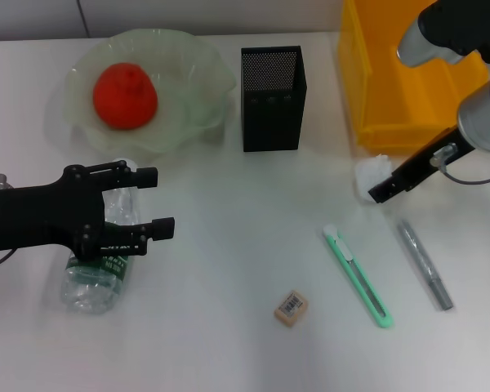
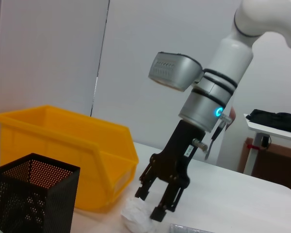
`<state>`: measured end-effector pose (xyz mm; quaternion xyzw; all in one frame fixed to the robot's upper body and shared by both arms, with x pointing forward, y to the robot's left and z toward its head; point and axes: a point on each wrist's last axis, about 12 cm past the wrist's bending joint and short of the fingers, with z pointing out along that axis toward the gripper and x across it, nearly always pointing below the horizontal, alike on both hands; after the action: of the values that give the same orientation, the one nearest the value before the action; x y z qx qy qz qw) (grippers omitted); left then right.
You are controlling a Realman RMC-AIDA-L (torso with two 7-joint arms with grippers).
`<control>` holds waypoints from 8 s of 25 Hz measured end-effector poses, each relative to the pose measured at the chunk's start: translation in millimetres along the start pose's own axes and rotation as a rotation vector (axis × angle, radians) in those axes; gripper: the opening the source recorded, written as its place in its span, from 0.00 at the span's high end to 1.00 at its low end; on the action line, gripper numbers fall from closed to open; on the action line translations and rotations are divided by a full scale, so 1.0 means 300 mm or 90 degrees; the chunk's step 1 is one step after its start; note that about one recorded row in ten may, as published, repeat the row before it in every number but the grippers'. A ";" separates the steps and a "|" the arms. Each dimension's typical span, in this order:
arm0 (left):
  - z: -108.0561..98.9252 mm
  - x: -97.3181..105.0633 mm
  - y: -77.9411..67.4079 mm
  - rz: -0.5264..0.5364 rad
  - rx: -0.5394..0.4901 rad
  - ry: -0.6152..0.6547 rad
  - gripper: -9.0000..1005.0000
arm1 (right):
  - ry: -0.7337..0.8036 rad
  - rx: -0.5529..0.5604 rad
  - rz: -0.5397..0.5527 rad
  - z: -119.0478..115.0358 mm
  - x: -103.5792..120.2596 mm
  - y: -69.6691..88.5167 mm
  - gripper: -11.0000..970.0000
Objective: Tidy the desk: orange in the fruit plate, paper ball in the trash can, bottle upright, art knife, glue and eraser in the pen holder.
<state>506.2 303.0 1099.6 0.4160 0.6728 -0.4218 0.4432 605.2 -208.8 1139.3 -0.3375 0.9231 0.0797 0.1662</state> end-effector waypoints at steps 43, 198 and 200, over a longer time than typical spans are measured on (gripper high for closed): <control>-0.006 -0.225 0.008 -0.114 -0.062 0.070 0.25 | -0.613 -0.015 0.085 -0.208 0.193 -0.203 0.23; -0.140 0.124 -0.129 0.073 -0.119 -0.270 0.22 | -0.844 -0.310 -0.059 -0.027 0.571 0.045 0.17; -0.134 0.126 -0.126 0.054 -0.032 -0.175 0.22 | -0.756 -0.345 -0.045 -0.079 0.540 -0.006 0.17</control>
<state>451.1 336.5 1081.4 0.3713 0.5980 -0.4389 0.5586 484.4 -312.9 1102.9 -0.2959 0.6099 0.4769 0.5594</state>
